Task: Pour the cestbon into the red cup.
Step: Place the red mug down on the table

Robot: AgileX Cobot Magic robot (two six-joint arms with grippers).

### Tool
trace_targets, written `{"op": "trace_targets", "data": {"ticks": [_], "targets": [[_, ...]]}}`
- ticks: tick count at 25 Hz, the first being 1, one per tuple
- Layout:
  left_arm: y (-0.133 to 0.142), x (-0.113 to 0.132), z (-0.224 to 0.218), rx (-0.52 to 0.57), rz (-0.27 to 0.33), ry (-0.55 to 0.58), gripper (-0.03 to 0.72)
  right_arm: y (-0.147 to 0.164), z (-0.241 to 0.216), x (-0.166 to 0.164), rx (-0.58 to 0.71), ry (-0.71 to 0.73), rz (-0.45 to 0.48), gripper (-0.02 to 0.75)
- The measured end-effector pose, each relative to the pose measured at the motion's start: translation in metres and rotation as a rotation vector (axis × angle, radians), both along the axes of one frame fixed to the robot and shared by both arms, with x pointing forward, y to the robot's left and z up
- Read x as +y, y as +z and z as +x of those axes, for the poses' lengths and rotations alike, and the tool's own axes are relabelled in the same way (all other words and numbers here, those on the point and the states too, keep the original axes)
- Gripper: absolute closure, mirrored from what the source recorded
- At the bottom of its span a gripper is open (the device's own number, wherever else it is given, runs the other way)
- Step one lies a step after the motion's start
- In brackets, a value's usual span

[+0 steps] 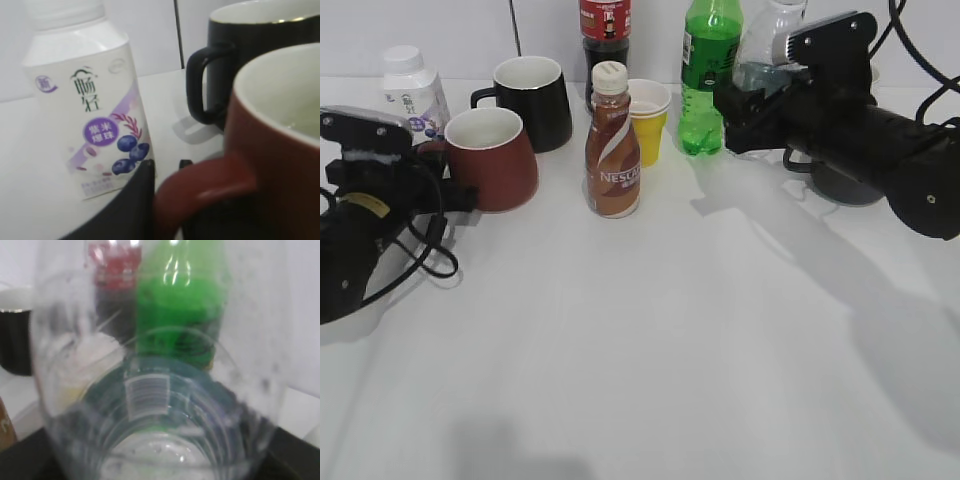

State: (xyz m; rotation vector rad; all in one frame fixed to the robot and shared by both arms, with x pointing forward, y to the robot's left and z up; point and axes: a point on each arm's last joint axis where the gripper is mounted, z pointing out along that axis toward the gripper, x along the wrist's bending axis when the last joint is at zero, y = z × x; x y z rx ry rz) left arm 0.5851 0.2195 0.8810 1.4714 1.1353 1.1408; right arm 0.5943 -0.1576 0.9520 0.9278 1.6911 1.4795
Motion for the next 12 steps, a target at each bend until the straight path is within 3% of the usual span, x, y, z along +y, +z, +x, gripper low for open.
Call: {"op": "trace_targets", "data": {"ticks": [7,12], "targets": [[-0.002,0.003,-0.013,-0.023,-0.001,-0.001,0.381,-0.002,-0.001,0.002,0.013,0.023,-0.022,0.265],[0.005,0.002,-0.03,-0.011,0.001,-0.01,0.349,-0.008,0.0,0.002,0.027,0.023,-0.026,0.265]]}}
